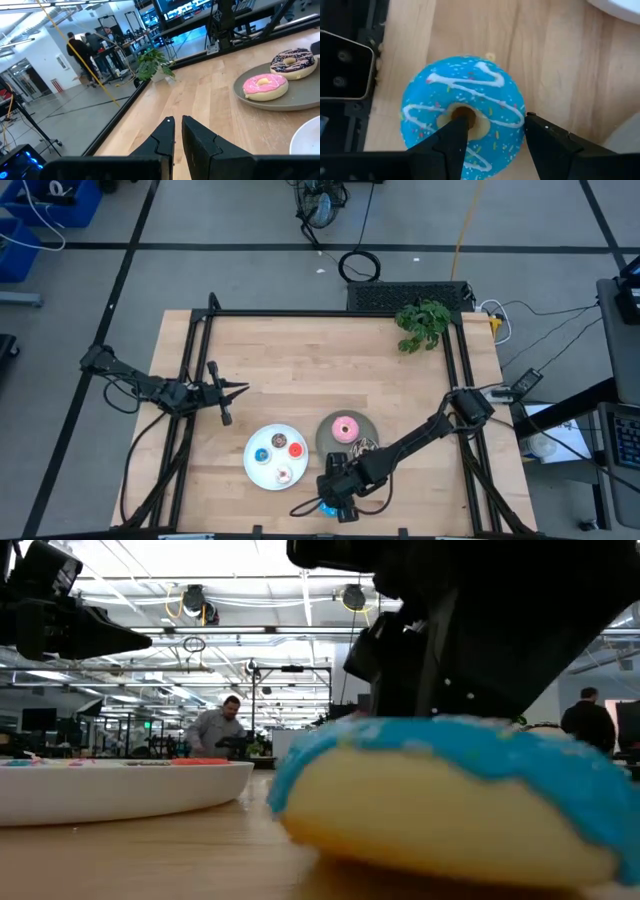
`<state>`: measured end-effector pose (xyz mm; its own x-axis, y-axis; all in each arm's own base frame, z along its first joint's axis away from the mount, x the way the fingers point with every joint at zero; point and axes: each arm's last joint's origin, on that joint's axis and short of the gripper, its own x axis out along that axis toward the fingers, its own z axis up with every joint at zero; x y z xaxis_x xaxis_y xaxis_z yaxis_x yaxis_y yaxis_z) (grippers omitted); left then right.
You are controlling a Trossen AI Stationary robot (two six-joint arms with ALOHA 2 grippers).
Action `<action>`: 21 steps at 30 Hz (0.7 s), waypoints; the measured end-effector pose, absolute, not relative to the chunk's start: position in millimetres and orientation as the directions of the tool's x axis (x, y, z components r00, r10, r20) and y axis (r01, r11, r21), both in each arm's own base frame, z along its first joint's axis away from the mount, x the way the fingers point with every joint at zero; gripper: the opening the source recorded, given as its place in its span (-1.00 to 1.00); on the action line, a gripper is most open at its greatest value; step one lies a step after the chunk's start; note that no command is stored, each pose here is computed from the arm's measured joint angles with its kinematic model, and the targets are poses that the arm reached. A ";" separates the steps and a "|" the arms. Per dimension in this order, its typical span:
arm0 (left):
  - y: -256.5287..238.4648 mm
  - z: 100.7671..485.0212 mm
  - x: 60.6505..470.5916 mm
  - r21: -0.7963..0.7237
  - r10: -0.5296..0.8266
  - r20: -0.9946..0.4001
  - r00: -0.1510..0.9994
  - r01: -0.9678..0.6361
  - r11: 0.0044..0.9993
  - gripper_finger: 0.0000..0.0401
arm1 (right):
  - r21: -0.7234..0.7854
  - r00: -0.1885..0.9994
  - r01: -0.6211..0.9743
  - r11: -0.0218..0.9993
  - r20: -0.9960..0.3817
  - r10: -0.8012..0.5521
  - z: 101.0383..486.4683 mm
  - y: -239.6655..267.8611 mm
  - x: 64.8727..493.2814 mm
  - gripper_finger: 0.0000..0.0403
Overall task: Pick & Place donuts
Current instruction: Put the large blue donut on the gray plate
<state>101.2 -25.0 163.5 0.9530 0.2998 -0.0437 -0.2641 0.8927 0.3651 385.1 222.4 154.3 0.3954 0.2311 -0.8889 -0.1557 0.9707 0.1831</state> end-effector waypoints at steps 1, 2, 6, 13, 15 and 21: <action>-25.1 163.4 101.2 0.365 0.300 -0.044 0.953 -0.264 0.893 -0.79 | 0.180 0.389 -0.154 0.972 -0.893 0.227 154.0 222.0 384.4 -0.09; -25.1 163.4 101.2 0.365 0.300 -0.044 0.953 -0.264 0.893 -0.79 | 0.180 0.388 -0.154 0.972 -0.893 0.227 153.9 222.0 384.3 -0.09; -25.1 163.4 101.2 0.366 0.300 -0.044 0.953 -0.264 0.893 -0.79 | 0.177 0.389 -0.160 0.971 -0.893 0.226 153.9 221.8 384.5 -0.09; -25.0 163.4 101.2 0.366 0.300 -0.045 0.953 -0.263 0.892 -0.79 | 0.127 0.419 -0.167 0.978 -0.889 0.187 151.6 223.4 383.1 -0.09; -25.1 163.4 101.2 0.366 0.299 -0.044 0.953 -0.263 0.892 -0.79 | 0.127 0.416 -0.166 0.978 -0.890 0.186 145.6 222.4 380.8 -0.09; -25.1 163.4 101.2 0.367 0.299 -0.045 0.953 -0.263 0.892 -0.79 | 0.152 0.408 -0.169 0.974 -0.889 0.209 138.5 221.5 378.1 -0.09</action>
<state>101.2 -25.1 163.4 0.9531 0.2992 -0.0447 -0.2628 0.8922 0.3673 378.1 221.5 138.5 0.4079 0.2091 -0.8888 -0.1688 0.9739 0.1517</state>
